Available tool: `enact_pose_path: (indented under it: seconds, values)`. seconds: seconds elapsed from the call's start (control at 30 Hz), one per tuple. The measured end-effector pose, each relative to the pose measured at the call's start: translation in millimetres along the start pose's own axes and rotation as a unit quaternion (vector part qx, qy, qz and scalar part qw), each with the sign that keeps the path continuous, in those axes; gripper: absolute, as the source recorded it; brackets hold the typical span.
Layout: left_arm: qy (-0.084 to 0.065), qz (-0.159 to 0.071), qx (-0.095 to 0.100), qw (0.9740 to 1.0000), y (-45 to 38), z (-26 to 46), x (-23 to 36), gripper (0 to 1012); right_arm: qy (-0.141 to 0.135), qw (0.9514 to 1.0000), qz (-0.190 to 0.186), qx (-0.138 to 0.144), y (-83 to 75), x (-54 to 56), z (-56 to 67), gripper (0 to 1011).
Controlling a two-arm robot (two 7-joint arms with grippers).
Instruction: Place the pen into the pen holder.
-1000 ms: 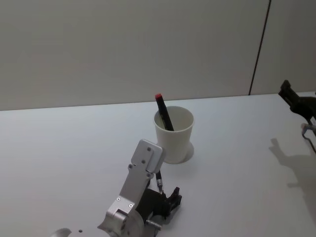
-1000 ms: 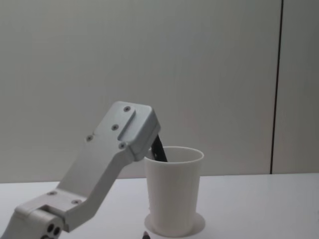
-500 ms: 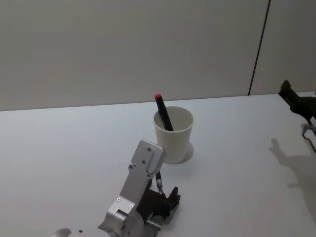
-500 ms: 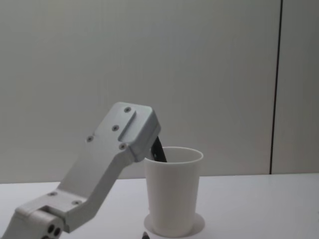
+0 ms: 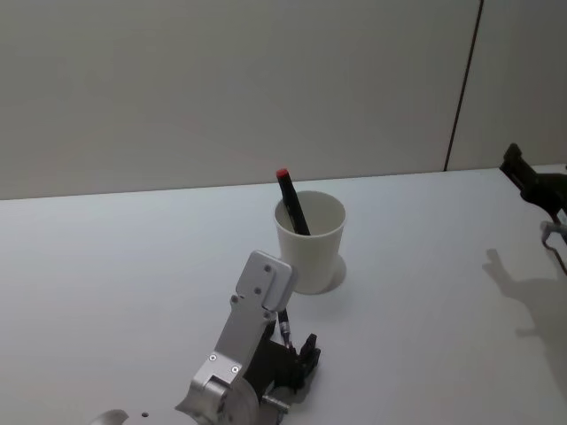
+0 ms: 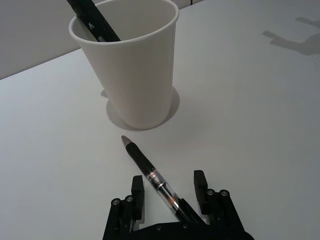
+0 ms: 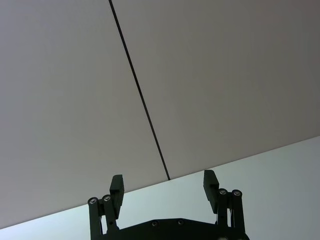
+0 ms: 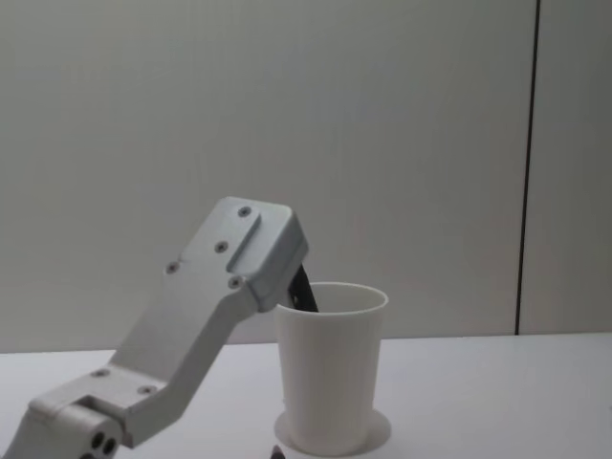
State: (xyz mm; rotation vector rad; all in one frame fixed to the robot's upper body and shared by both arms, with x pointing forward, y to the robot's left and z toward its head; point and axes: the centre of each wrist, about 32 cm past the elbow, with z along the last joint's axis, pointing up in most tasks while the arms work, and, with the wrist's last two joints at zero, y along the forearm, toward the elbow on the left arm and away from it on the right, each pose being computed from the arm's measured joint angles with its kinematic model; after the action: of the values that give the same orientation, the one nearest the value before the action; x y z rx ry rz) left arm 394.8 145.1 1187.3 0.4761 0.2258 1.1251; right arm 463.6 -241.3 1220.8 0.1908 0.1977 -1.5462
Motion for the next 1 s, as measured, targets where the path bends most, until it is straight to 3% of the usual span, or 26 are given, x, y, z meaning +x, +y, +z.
enact_pose_path:
  seconds: [1.0]
  values:
    - [0.0, 0.001, 0.001, 1.0, -0.3, -0.4, 0.1, 413, 0.0, 1.0, 0.0, 0.0, 0.0, 0.0, 0.0, 1002]
